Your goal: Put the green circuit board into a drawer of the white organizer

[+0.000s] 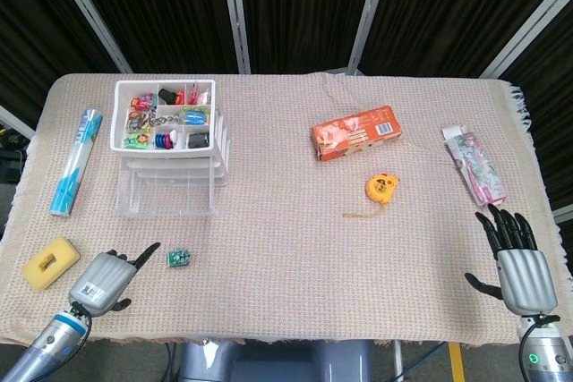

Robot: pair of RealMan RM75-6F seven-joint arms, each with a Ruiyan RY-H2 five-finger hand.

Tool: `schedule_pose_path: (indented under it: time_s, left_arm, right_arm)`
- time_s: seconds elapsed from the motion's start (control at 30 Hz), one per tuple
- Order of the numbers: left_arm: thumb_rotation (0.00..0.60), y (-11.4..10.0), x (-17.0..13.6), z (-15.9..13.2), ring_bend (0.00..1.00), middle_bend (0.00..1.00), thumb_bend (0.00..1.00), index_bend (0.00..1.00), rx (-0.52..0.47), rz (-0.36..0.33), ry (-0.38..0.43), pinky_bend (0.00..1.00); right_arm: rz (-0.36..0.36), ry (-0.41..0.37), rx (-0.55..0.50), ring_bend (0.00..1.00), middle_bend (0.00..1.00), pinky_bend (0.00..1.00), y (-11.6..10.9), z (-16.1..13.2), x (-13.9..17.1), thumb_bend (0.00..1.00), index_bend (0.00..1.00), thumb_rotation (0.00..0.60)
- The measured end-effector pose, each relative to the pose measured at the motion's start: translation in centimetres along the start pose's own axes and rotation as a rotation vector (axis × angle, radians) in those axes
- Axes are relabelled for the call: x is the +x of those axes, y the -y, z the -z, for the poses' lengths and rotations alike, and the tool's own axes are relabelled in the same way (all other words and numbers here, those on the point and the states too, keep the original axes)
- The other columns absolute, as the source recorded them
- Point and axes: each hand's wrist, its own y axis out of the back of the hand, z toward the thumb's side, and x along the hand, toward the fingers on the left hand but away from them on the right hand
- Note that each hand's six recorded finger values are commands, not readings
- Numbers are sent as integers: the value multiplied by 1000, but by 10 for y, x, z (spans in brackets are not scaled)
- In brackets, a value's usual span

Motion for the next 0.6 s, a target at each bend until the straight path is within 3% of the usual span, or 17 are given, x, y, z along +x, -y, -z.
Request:
schedule_pose_path:
  time_s: [0.2,0.6]
  left_arm:
    - [600,1,28,-1,817,955,261,155,-7,-8,-44,708]
    - [600,15,67,-19,832,971,292,301,-64,69,-75,717]
  right_arm:
    - [-2,-2,-2,0,0,0,0,0,0,0,99,600]
    - [0,-4,-6,0,0,0,-1,0,0,0,99,600]
